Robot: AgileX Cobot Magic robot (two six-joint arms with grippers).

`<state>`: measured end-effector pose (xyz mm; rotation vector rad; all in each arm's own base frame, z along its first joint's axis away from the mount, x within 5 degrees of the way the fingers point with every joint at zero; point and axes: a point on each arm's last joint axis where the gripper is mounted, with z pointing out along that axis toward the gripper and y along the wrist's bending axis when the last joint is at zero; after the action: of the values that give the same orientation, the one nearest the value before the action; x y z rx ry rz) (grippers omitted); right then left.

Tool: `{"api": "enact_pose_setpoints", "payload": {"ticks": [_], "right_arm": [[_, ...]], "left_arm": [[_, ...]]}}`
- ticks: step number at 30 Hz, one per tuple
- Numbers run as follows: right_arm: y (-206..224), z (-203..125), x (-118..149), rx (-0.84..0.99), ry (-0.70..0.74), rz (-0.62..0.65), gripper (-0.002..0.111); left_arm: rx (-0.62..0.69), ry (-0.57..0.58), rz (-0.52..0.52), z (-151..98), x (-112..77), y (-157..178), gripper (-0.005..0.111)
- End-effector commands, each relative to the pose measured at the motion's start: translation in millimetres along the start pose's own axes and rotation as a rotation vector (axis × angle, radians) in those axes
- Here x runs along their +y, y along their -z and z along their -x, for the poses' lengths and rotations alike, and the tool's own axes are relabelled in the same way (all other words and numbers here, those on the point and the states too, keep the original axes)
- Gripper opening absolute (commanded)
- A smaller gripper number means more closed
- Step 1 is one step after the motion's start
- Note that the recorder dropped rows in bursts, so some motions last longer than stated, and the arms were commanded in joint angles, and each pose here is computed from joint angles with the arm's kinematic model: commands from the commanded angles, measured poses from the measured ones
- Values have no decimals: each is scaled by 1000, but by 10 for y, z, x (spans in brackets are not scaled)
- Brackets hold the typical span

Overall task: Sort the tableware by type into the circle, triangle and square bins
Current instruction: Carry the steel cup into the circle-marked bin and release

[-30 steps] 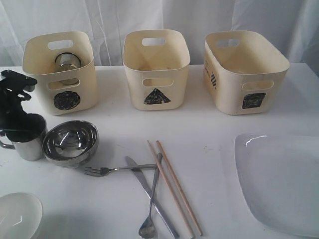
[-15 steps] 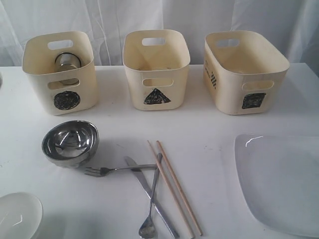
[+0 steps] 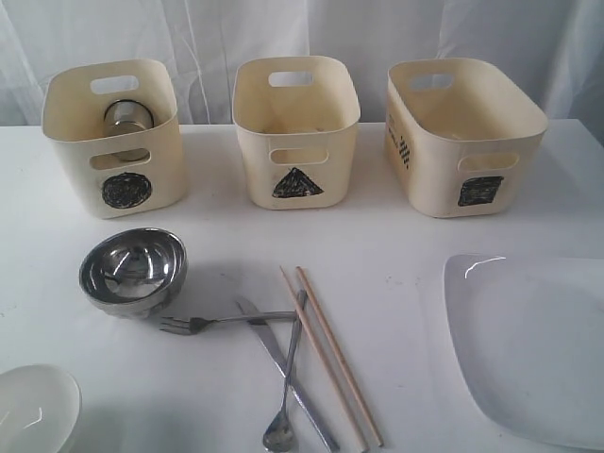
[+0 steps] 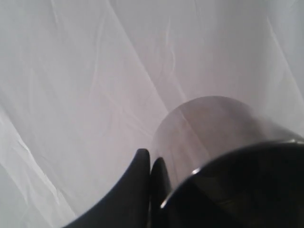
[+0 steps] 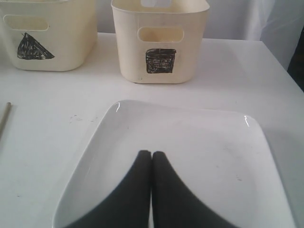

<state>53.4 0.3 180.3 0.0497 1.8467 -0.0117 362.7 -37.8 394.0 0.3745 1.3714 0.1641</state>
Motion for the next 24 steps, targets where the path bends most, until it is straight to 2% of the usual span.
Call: {"api": "enact_pose_setpoints", "payload": {"ticks": [1,4,7,11,14,16,24], "right_arm": [[3,17,-6,-18,5,-7,0],[3,17,-6,-18,5,-7,0],[3,17,-6,-18,5,-7,0],[3,17,-6,-18,5,-7,0],[3,17,-6,-18,5,-7,0],[3,17,-6,-18,5,-7,0],[3,17,-6,-18,5,-7,0]], "left_arm": [[27,-11,44,-719,-173,-438,0],[51,-67,39,-1098,-289,-649,0],[165,-71,-5,-1357,-370,-770,7],[293,-20,-44,-1512,-416,-822,33],[303,50,-34,-1477,-401,-826,57],[321,91,-32,-1403,-373,-803,67],[432,117,-49,-864,-185,-541,66]]}}
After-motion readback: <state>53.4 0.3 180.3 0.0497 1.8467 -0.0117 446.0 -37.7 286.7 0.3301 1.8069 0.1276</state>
